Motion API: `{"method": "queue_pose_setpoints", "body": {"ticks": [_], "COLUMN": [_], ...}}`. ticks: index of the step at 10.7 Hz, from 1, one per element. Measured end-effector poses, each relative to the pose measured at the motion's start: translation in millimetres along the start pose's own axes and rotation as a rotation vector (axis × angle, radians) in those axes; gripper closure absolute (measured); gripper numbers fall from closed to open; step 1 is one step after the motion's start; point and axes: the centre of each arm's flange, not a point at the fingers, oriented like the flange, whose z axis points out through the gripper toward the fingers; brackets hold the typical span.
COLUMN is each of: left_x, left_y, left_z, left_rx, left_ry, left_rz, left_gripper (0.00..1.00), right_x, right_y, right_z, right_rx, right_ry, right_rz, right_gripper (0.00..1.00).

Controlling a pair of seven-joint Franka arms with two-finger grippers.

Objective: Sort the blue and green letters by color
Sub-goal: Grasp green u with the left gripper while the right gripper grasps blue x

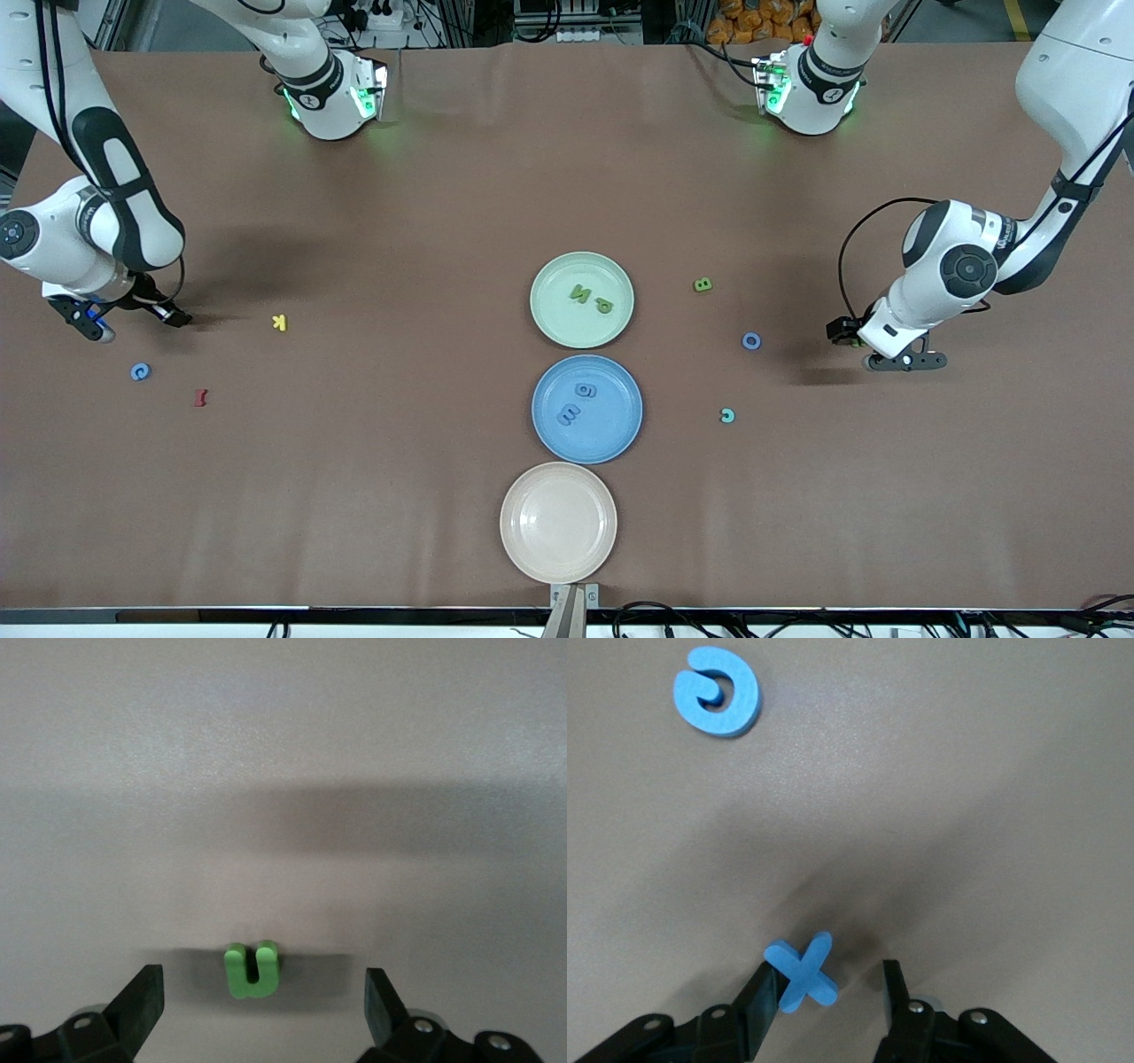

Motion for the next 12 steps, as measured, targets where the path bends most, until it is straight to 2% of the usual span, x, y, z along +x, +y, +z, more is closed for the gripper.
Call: {"method": "queue_pose_setpoints", "body": {"ticks": [1,2,3,5,6,7,9,11,12], "left_x": [-0.4,-0.7,-1.0,-1.4,-1.4,-1.5,-0.3,1.4,1.6], "left_y": [-0.1,-1.2,-2.2,-3.3,-3.8,-4.3,-1.1,-3.1,-5.2], "left_z": [2.1,3.8,5.2,7.1,7.5,8.0,6.2,3.2,2.1], "left_rx": [-0.002,-0.003,-0.003,-0.004,-0.004,-0.004,-0.010,-0.007,-0.004], "left_ry": [-0.002,-0.004,-0.006,-0.009,-0.009,-0.010,-0.001,0.005,0.006], "left_rz": [0.001,0.000,-0.001,-0.003,-0.004,-0.005,0.000,-0.003,-0.006], "left_gripper": [0.00,0.00,0.00,0.00,0.05,0.19,0.48,0.71,0.73], "right_x": [-0.3,-0.5,-0.4,1.0,2.0,4.4,14.2,19.5,15.9], "right_y": [-1.0,-3.3,-6.1,-9.5,-20.0,-39.3,-88.2,-133.7,-155.9], "right_z": [0.2,0.0,-1.4,-4.2,-6.5,-12.6,-37.8,-66.3,-75.1], "right_rx": [0.001,0.002,0.004,0.007,0.013,0.024,0.045,0.062,0.067], "right_ry": [0.000,0.001,0.004,0.010,0.016,0.013,-0.032,-0.026,-0.013], "right_rz": [-0.003,-0.009,-0.015,-0.024,-0.042,-0.073,-0.144,-0.213,-0.250], "right_gripper": [0.44,0.54,0.69,0.71,0.71,0.71,0.71,0.71,0.71]}}
